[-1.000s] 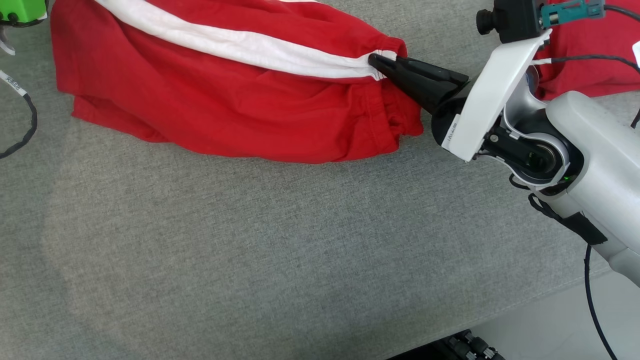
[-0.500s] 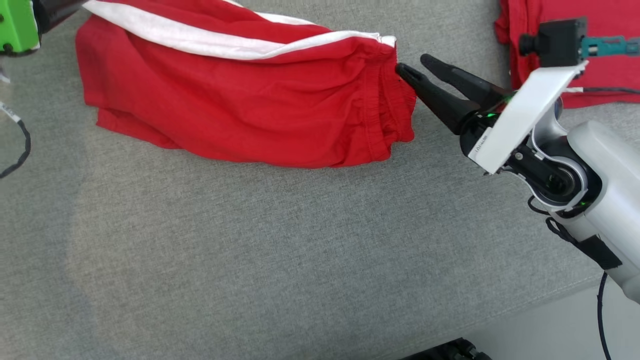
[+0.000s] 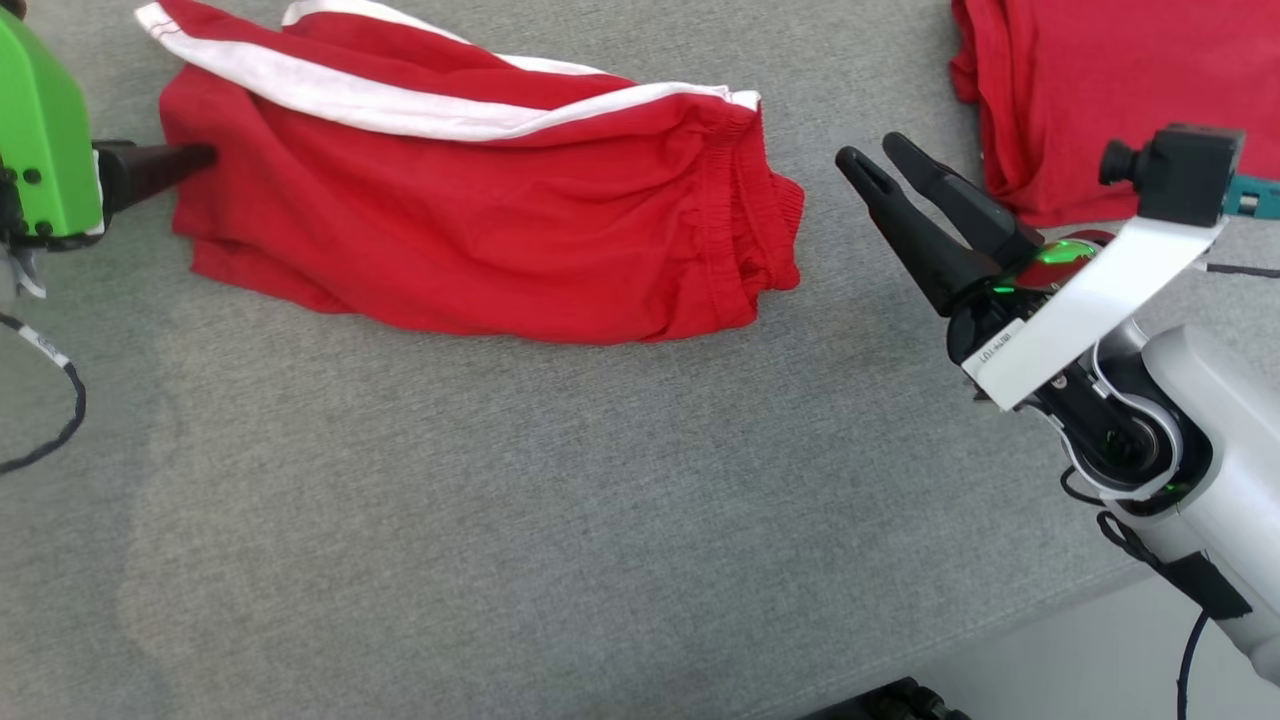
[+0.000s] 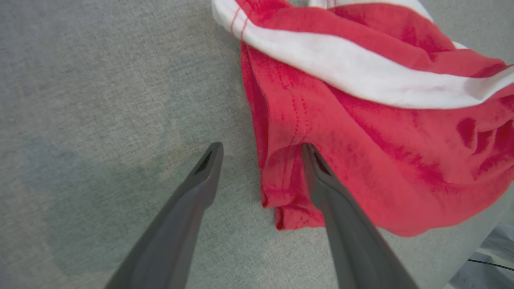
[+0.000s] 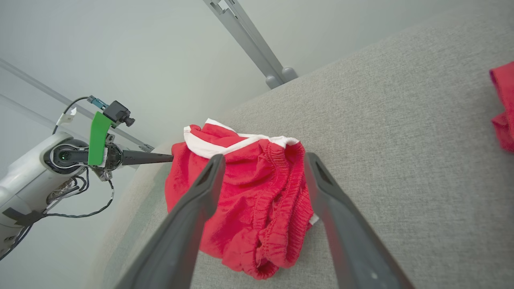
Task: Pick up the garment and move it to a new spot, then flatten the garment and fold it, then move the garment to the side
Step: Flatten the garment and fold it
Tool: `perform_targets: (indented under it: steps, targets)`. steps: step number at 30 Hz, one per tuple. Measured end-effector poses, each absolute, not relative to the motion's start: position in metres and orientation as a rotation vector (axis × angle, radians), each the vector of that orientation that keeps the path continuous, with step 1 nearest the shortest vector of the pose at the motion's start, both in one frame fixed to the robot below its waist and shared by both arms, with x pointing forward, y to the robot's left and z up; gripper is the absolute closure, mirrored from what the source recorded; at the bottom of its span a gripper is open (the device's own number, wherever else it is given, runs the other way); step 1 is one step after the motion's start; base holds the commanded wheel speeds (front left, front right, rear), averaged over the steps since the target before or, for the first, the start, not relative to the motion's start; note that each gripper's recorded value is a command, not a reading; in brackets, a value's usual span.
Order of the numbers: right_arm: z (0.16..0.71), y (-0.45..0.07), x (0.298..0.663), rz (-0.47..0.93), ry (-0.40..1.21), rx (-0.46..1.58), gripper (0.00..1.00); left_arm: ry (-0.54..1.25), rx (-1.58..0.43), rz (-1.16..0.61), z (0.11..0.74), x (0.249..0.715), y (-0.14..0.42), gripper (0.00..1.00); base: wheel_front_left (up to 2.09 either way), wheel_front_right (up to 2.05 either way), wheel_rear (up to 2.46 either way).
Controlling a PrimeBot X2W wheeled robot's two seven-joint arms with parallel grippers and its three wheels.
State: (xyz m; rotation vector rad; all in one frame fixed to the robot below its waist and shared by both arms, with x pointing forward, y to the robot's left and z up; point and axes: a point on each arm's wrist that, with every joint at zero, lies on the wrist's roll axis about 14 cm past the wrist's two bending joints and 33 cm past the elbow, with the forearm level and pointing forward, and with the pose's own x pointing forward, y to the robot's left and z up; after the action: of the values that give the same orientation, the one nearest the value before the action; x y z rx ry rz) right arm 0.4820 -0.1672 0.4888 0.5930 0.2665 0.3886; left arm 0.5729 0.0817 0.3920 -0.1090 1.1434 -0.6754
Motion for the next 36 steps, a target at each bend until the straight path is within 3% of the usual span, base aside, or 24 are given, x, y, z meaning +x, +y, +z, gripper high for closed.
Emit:
perform_targets:
  steps: [13, 14, 15, 16, 24, 36]
  targets:
    - [0.475, -0.197, 0.457, 0.264, 0.262, 0.622, 0.00, 1.276, -0.182, -0.809, 0.375, 0.542, 0.049, 0.00, 0.00, 0.00, 0.00]
    - [0.474, -0.198, 0.456, 0.259, 0.264, 0.625, 0.00, 1.279, -0.189, -0.812, 0.375, 0.541, 0.048, 0.21, 0.00, 0.00, 0.00]
    - [0.473, -0.198, 0.456, 0.255, 0.264, 0.628, 0.00, 1.283, -0.192, -0.816, 0.374, 0.540, 0.047, 0.53, 0.00, 0.00, 0.00]
    - [0.472, -0.198, 0.456, 0.254, 0.264, 0.629, 0.00, 1.281, -0.192, -0.819, 0.374, 0.540, 0.046, 1.00, 0.00, 0.00, 0.00]
    - [0.478, -0.199, 0.452, 0.252, 0.248, 0.621, 0.00, 1.266, -0.181, -0.798, 0.379, 0.530, 0.053, 1.00, 0.00, 0.00, 0.00]
    - [0.498, -0.198, 0.430, 0.276, 0.234, 0.623, 0.00, 1.271, -0.159, -0.801, 0.413, 0.470, 0.077, 1.00, 0.00, 0.00, 0.00]
